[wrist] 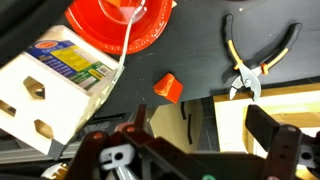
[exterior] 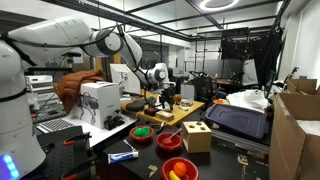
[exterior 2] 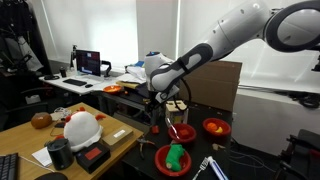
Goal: Put the pliers on the table
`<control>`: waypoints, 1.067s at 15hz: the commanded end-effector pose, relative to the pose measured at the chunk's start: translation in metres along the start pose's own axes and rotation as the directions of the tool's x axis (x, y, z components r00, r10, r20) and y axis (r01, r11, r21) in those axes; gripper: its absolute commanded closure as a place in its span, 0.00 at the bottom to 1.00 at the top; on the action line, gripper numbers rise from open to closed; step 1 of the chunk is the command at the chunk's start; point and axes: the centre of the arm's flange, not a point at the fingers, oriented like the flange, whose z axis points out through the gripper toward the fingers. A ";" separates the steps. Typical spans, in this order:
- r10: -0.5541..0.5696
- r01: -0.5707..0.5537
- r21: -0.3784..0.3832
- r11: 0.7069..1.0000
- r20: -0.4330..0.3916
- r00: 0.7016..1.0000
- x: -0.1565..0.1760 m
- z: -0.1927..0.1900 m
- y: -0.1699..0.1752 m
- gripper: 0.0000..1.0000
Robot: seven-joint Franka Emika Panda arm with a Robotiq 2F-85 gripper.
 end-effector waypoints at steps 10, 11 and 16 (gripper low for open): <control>0.300 -0.299 -0.055 0.953 0.010 0.954 -0.110 -0.091 0.070 0.00; 0.294 -0.293 -0.052 0.955 0.014 0.956 -0.118 -0.098 0.074 0.00; 0.277 -0.274 -0.061 0.960 0.052 0.959 -0.166 -0.132 0.090 0.00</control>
